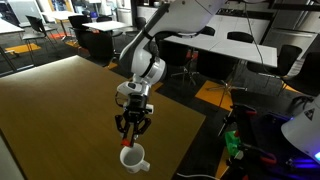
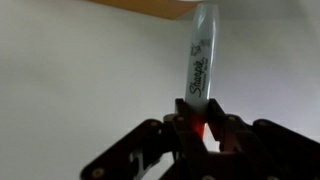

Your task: Put the marker inside the mug cup

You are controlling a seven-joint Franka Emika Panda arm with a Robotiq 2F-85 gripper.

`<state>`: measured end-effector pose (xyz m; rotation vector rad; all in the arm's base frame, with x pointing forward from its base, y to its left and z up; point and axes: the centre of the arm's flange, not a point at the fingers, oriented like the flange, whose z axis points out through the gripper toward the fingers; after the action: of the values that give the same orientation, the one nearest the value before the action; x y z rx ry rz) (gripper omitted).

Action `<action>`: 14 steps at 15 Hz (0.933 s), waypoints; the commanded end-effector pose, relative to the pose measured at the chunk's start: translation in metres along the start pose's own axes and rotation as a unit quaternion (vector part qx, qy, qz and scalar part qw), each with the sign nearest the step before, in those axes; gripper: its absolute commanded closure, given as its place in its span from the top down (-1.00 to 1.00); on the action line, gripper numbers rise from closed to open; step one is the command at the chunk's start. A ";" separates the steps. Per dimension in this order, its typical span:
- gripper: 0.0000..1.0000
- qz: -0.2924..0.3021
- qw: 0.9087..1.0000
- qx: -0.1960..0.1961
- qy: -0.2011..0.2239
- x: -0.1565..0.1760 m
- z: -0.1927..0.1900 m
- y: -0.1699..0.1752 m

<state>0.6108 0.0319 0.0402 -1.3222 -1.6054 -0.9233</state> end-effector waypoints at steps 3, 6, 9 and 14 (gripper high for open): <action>-0.87 0.024 1.000 0.010 -0.007 -0.017 0.005 0.018; -0.87 0.041 0.999 0.011 -0.009 -0.025 0.007 0.020; -0.87 0.059 0.998 0.017 -0.007 -0.030 0.009 0.020; 0.03 0.078 0.997 0.018 -0.012 -0.031 0.013 0.019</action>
<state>0.6222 0.0347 0.0030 -1.4146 -1.5120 -0.8276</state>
